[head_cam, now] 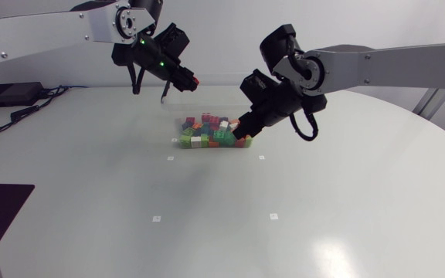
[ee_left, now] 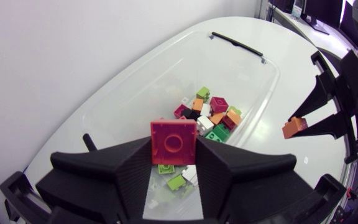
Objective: Place the duplo bricks in the container
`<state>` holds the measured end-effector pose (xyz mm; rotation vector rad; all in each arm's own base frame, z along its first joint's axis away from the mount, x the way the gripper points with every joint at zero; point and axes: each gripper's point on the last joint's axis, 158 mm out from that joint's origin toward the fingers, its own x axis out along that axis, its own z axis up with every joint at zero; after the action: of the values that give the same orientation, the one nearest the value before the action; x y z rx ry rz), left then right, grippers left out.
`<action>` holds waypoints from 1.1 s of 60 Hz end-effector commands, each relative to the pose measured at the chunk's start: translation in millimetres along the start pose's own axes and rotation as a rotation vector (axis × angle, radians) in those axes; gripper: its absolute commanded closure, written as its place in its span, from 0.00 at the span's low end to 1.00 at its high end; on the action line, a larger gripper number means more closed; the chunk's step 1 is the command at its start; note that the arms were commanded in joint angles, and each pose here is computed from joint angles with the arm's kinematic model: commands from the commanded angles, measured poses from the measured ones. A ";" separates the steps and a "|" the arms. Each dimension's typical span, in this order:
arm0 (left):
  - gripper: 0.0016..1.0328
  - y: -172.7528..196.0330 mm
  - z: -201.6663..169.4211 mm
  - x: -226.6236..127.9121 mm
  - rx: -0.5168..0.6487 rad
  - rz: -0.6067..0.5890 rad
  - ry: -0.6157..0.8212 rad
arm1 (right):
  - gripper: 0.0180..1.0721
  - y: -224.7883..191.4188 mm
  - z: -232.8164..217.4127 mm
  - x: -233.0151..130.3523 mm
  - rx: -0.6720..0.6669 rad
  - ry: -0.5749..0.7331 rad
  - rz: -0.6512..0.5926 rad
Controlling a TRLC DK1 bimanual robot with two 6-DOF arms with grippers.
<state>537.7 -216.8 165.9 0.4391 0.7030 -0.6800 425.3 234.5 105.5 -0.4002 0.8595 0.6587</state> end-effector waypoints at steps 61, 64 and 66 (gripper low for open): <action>0.04 -19.3 47.0 -27.6 -0.023 0.004 -0.086 | 0.86 -35.1 68.4 -55.7 0.083 -0.183 -0.026; 0.04 -20.6 47.1 -35.5 -0.017 0.016 -0.101 | 0.86 -37.8 72.9 -53.1 0.091 -0.189 -0.028; 0.04 -20.3 47.9 -41.2 -0.016 0.030 -0.113 | 0.85 -39.3 76.6 -51.5 0.094 -0.195 -0.029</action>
<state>532.1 -249.9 208.3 0.4129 0.6185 -0.6942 460.0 228.8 189.6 -0.2944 0.6992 0.6306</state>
